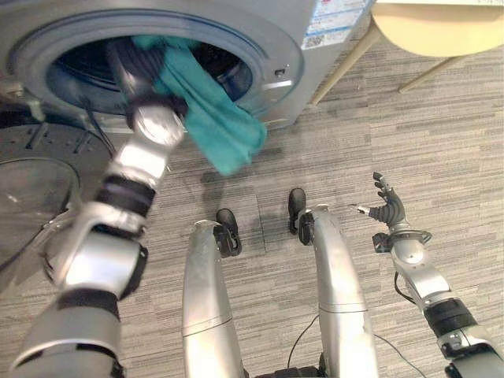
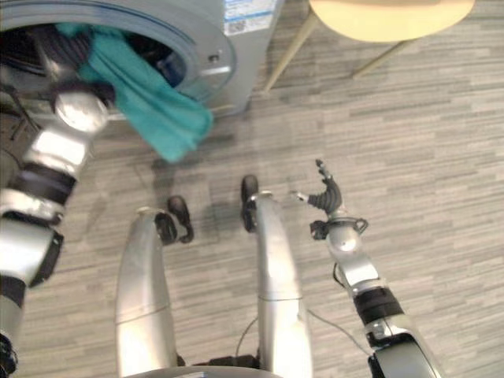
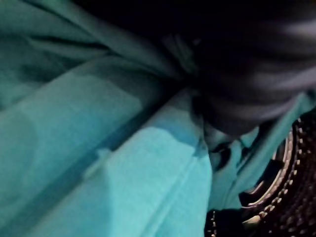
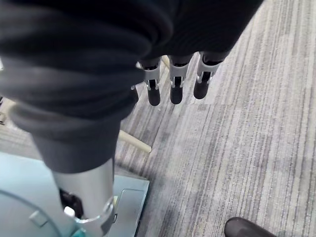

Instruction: Grab the laundry basket,head to the washer,open it,put in the laundry and shut it.

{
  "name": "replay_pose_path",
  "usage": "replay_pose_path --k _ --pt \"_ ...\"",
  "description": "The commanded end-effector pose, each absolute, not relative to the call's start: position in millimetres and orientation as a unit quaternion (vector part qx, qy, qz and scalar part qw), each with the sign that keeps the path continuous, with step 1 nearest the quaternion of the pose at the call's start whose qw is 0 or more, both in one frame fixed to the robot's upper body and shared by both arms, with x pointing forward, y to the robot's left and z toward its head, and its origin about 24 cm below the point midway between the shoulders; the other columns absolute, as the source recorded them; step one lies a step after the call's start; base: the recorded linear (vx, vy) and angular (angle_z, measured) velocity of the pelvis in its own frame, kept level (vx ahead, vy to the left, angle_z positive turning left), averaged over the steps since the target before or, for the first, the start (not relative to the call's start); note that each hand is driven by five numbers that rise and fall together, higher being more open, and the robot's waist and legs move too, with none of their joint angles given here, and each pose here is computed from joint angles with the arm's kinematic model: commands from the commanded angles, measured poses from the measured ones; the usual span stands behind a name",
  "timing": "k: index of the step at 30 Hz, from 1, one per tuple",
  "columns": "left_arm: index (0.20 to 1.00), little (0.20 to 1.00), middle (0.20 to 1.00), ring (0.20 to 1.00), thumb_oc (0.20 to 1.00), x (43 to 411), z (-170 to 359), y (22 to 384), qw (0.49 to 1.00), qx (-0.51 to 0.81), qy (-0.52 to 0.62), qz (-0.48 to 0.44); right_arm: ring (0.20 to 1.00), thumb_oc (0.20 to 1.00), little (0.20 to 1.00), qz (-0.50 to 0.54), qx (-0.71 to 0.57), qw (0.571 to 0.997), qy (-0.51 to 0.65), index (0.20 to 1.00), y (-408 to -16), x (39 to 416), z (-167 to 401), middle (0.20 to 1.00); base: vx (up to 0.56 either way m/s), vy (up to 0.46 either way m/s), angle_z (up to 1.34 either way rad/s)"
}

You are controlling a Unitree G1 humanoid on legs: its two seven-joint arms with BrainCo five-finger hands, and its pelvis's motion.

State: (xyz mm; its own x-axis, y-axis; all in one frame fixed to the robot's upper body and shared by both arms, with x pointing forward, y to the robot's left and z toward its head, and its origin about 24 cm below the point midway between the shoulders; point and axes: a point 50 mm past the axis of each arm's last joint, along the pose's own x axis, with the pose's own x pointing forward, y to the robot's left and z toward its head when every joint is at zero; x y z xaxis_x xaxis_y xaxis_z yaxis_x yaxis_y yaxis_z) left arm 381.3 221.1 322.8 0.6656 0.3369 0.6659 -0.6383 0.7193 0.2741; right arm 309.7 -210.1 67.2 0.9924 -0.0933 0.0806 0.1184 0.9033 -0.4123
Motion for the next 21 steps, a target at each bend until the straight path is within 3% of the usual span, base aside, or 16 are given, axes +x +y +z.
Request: replay_pose_path --k 1,6,9,11,13,14,15,17,21 --pt "0.2 0.2 0.2 0.2 0.2 370 356 226 0.821 0.304 -0.365 0.316 1.0 1.0 1.0 -0.042 -0.2 0.978 -0.049 1.0 -216 291 61 1.0 0.04 -0.011 0.02" --pt "0.2 0.2 0.2 0.2 0.2 355 401 221 0.709 0.443 -0.419 0.354 1.0 1.0 1.0 -0.036 -0.198 0.978 -0.053 1.0 -226 283 60 1.0 0.06 0.019 0.0" --pt "0.2 0.2 0.2 0.2 0.2 348 424 223 0.567 0.602 -0.41 0.384 1.0 1.0 1.0 -0.037 -0.203 0.977 -0.049 1.0 -235 279 58 1.0 0.05 0.041 -0.04" --pt "0.2 0.2 0.2 0.2 0.2 355 426 226 0.528 0.662 -0.368 0.385 1.0 1.0 1.0 -0.033 -0.196 0.979 -0.052 1.0 -233 280 57 1.0 0.05 0.037 -0.1" --pt "0.213 0.213 0.213 0.213 0.213 360 421 232 0.527 0.679 -0.339 0.382 1.0 1.0 1.0 -0.035 -0.198 0.978 -0.054 1.0 -234 280 59 1.0 0.03 0.013 -0.06" --pt "0.533 0.533 0.533 0.533 0.533 367 410 242 0.574 0.66 -0.302 0.379 1.0 1.0 1.0 -0.035 -0.197 0.978 -0.053 1.0 -233 280 59 1.0 0.01 0.005 -0.04" --pt "1.0 1.0 1.0 1.0 1.0 368 409 242 0.575 0.659 -0.301 0.379 1.0 1.0 1.0 -0.036 -0.199 0.978 -0.052 1.0 -234 280 58 1.0 0.01 0.005 -0.06" --pt "1.0 1.0 1.0 1.0 1.0 380 384 254 0.638 0.644 -0.234 0.351 1.0 1.0 1.0 -0.039 -0.201 0.978 -0.045 1.0 -237 279 59 1.0 0.03 -0.012 -0.02" --pt "1.0 1.0 1.0 1.0 1.0 390 354 261 0.655 0.66 -0.184 0.318 1.0 1.0 1.0 -0.028 -0.195 0.98 -0.038 1.0 -236 275 58 1.0 0.03 -0.003 -0.07"
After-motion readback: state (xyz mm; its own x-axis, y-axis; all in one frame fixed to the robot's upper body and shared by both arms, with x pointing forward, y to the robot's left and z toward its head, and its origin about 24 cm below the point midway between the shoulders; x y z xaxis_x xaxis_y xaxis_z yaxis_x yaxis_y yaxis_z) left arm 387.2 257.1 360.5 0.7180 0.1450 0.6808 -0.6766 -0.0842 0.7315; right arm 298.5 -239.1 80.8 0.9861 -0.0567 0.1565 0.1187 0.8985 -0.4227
